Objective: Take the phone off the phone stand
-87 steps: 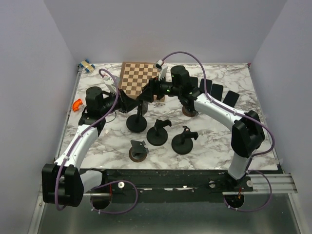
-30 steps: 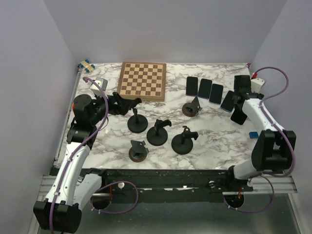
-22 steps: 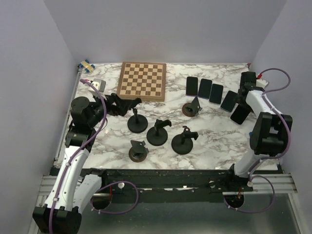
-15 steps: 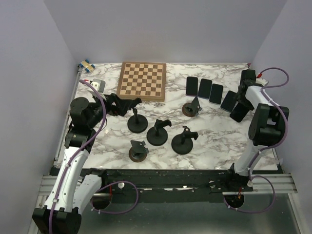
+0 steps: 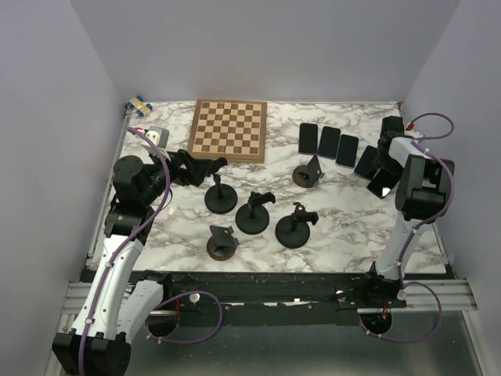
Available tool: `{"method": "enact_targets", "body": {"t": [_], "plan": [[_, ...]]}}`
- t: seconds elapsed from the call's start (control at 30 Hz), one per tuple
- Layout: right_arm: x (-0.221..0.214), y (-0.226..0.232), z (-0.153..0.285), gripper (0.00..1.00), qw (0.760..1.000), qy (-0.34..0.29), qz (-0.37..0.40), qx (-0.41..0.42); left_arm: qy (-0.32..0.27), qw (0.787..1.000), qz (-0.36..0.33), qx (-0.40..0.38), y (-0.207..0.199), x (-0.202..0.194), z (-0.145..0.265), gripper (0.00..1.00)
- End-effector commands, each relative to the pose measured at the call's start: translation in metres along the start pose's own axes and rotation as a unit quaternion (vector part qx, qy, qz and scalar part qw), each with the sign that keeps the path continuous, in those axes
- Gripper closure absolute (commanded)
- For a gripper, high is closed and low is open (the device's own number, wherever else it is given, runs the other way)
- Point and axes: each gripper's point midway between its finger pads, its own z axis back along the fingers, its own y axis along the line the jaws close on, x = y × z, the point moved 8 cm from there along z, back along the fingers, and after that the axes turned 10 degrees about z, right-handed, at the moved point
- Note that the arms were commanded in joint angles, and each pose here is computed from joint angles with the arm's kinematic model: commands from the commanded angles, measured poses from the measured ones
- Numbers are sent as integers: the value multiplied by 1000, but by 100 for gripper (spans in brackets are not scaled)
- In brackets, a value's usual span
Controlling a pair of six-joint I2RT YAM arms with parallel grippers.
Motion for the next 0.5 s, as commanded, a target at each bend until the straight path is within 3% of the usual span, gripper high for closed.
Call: {"method": "enact_targets", "body": {"t": [0.0, 0.17, 0.3, 0.37, 0.47], "plan": [[11, -4, -11, 55, 999, -18, 6, -32, -5, 1000, -2, -15, -5, 5, -1, 9], [13, 2, -15, 36, 1000, -18, 11, -18, 1, 1000, 1, -15, -4, 3, -4, 9], [15, 4, -13, 9, 1000, -15, 9, -2, 3, 1000, 2, -14, -3, 3, -5, 9], [17, 4, -8, 1, 1000, -17, 5, 6, 4, 1000, 2, -12, -2, 2, -5, 9], [25, 0, 7, 0, 999, -28, -7, 26, 6, 1000, 3, -11, -1, 1, -6, 9]]}}
